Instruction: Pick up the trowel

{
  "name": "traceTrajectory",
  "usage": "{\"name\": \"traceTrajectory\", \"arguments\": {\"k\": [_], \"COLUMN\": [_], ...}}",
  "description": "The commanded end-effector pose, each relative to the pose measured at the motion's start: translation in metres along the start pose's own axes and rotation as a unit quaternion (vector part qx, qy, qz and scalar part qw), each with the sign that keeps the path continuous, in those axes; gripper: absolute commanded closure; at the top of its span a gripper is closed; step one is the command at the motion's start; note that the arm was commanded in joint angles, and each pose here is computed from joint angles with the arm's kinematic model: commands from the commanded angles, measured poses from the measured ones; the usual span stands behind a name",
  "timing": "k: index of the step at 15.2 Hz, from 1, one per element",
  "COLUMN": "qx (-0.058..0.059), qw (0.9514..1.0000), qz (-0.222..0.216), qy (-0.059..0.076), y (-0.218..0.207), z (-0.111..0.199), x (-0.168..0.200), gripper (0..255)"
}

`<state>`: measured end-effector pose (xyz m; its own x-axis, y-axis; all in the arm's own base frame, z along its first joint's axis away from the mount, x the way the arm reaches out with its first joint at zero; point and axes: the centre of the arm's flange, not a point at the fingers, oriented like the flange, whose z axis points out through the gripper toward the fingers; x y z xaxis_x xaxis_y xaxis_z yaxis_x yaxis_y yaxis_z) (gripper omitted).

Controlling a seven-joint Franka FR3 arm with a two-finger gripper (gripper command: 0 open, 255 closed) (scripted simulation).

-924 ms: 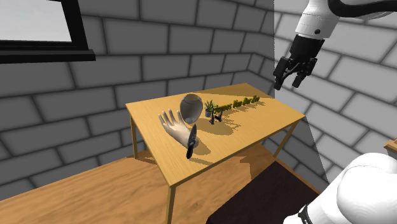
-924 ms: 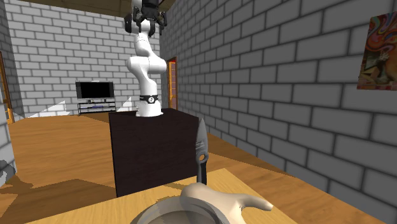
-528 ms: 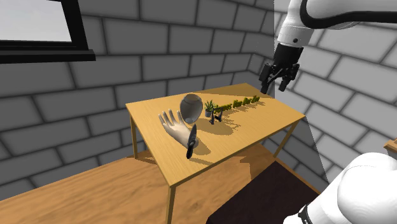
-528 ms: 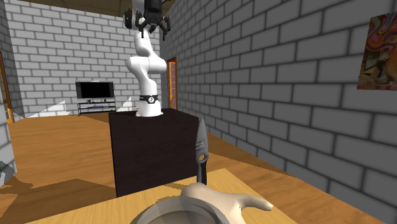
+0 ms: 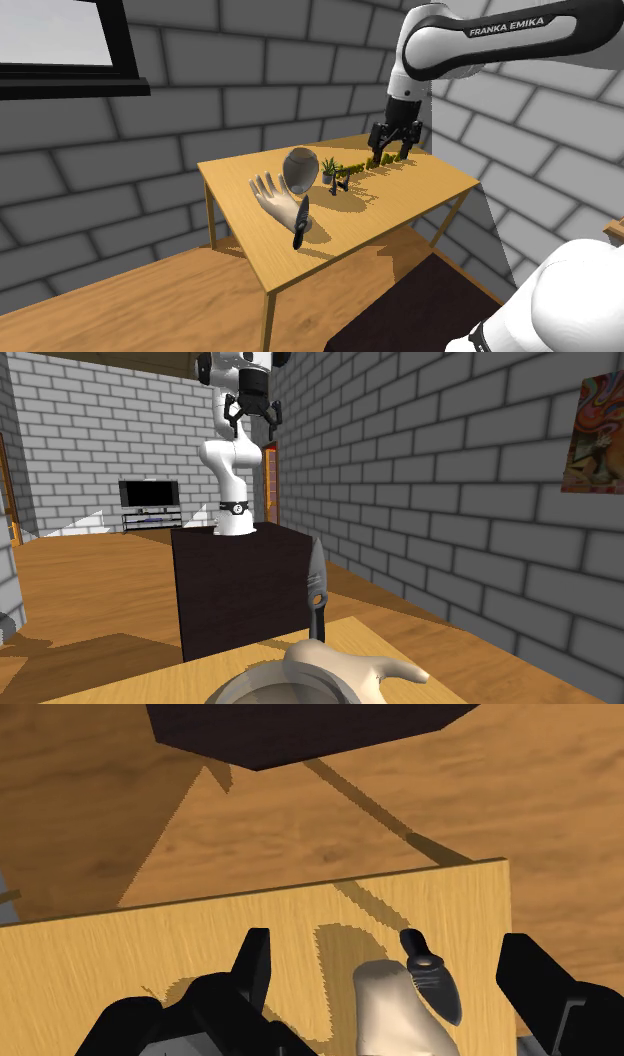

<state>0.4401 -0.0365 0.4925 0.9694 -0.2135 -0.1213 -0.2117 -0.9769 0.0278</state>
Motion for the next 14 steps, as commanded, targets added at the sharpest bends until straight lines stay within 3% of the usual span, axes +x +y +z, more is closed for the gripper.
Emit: {"name": "traceTrajectory", "arguments": {"k": [1,14], "qx": [0.001,0.009], "qw": [0.9999,0.9971], "qz": [-0.002,-0.016], "qy": [-0.01,-0.074], "y": [-0.008,-0.056], "z": [0.018,0.144], "x": [0.021,0.148], "gripper": [0,0]}}
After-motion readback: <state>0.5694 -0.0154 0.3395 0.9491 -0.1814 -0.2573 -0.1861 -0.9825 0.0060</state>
